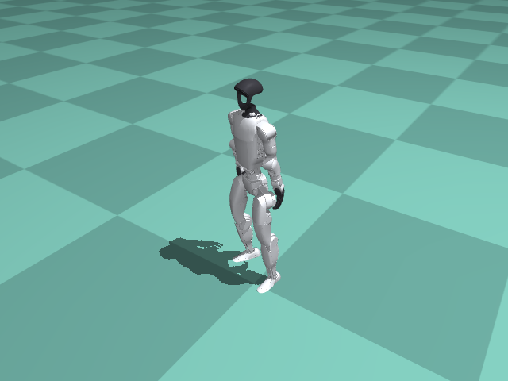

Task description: Upper body actions

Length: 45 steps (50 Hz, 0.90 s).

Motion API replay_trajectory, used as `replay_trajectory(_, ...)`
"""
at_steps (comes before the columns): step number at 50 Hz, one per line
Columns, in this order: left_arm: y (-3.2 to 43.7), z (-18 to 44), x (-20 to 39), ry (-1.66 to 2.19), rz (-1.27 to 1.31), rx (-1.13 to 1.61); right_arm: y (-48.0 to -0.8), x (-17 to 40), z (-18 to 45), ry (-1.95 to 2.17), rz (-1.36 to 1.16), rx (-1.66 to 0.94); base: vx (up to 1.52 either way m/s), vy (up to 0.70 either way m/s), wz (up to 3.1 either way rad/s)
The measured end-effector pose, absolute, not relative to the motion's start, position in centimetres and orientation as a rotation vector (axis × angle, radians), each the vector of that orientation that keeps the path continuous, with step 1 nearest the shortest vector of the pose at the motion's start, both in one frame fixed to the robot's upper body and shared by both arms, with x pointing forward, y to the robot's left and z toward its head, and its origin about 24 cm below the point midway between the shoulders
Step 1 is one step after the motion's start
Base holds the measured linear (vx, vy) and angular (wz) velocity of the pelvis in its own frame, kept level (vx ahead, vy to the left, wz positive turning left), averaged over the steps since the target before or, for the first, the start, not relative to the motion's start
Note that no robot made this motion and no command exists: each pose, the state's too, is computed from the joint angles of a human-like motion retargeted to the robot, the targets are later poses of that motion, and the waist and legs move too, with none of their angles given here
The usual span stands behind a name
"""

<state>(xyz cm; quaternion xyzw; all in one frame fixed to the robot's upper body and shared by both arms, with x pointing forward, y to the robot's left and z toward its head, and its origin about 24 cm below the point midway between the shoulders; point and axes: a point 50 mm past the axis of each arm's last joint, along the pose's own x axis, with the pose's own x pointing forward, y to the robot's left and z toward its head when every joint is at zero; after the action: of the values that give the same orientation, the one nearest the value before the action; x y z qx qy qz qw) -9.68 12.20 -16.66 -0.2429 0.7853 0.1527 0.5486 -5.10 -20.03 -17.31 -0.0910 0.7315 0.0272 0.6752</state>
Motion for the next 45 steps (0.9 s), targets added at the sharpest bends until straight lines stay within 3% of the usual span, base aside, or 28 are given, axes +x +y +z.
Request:
replay_trajectory(7, 14.4, -16.9, -9.3, 1.884, 0.176, -0.356, -20.4, -4.6, -17.3, 1.666, 0.188, -0.32, 0.02, 0.0, 0.34)
replay_trajectory(18, 15.0, -17.0, -9.0, 1.889, 0.165, -0.27, -20.4, -2.9, -17.5, 1.591, 0.198, -0.413, 0.05, 0.02, 0.12)
replay_trajectory(22, 15.0, -17.0, -8.6, 1.885, 0.148, -0.274, -19.6, 1.4, -17.8, 1.377, 0.085, -0.414, 0.0, 0.0, 0.0)
replay_trajectory(26, 15.0, -17.1, -8.5, 1.883, 0.153, -0.274, -18.1, 9.4, -16.1, 0.952, -0.076, -0.328, 0.0, 0.0, 0.0)
replay_trajectory(31, 15.0, -17.0, -8.8, 1.886, 0.171, -0.273, -16.5, 20.4, -8.0, 0.292, -0.249, -0.243, 0.0, 0.0, -0.04)
replay_trajectory(36, 15.0, -16.8, -9.4, 1.904, 0.182, -0.276, -15.8, 27.9, 5.9, -0.369, -0.346, -0.092, 0.03, 0.05, -0.2)
replay_trajectory(45, 15.9, -16.7, -9.6, 1.914, 0.182, -0.24, -16.6, 28.9, 29.8, -1.294, -0.462, -0.094, 0.04, 0.06, -0.45)
